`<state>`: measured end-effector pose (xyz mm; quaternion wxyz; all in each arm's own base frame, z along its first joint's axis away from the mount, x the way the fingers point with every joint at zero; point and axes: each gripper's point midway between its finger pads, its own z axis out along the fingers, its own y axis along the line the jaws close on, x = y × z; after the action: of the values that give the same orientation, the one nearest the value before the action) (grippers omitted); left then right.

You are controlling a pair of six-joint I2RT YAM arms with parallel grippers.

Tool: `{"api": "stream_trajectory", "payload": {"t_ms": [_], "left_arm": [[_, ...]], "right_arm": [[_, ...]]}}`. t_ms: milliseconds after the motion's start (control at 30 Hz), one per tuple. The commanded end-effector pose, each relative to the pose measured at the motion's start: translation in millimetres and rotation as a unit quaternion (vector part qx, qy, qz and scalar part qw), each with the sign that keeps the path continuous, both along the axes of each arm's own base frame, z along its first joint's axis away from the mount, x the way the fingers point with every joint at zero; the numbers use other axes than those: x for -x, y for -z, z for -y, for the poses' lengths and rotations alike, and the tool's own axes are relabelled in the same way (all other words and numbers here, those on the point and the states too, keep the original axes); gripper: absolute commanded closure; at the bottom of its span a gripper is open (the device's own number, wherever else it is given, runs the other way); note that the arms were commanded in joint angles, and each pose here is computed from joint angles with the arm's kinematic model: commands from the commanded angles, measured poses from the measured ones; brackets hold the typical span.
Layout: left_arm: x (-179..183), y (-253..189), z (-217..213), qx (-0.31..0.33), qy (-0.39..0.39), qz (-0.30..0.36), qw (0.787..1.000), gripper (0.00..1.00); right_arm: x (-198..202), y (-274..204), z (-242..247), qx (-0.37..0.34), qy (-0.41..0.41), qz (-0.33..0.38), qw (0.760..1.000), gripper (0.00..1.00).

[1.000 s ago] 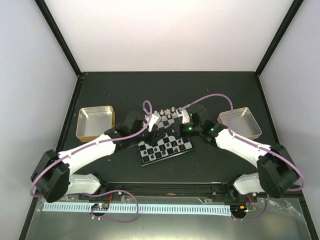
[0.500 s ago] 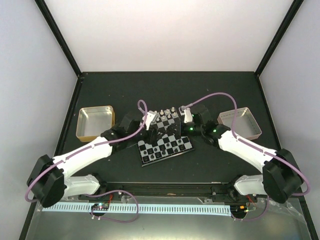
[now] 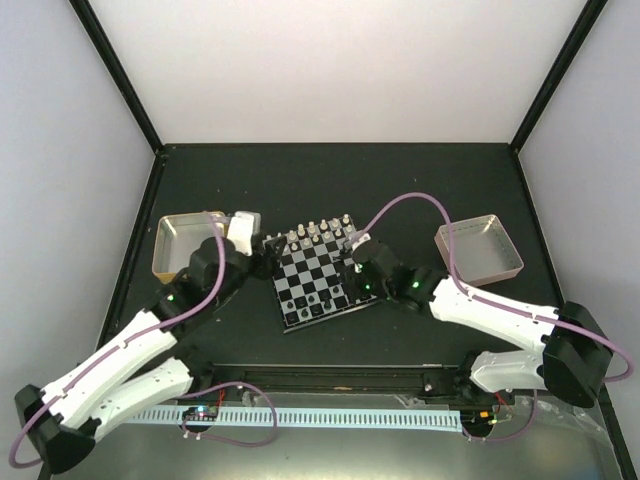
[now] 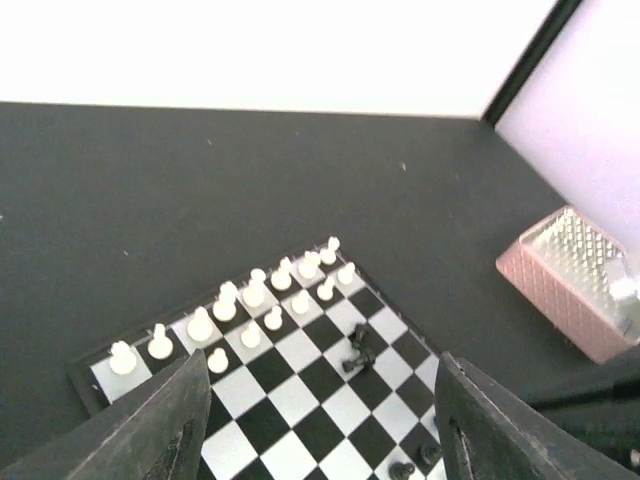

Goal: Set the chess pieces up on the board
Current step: Place the chess piece on the chessboard.

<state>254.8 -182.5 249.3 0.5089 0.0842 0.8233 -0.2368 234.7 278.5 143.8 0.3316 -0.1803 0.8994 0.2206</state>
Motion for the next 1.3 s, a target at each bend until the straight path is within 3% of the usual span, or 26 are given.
{"api": "stream_trajectory", "payload": {"t_ms": [0, 167, 533, 967, 1267], "left_arm": [[3, -16, -31, 0.010, -0.063, 0.043, 0.997, 0.35], [10, -23, -41, 0.027, -0.071, 0.066, 0.995, 0.31], [9, -12, -38, 0.016, -0.067, 0.050, 0.996, 0.30], [7, -8, -37, 0.011, -0.067, 0.045, 0.997, 0.30], [6, -6, -36, 0.008, -0.067, 0.044, 0.997, 0.30]], "right_arm": [[2, -5, 6, 0.064, 0.004, 0.063, 0.996, 0.99], [18, 20, -3, 0.108, -0.022, 0.055, 0.992, 0.98], [25, 57, -14, 0.164, -0.036, 0.052, 0.984, 0.98], [27, 77, -24, 0.167, -0.047, 0.043, 0.984, 0.96], [26, 87, -17, 0.183, -0.039, 0.040, 0.982, 0.87]]}}
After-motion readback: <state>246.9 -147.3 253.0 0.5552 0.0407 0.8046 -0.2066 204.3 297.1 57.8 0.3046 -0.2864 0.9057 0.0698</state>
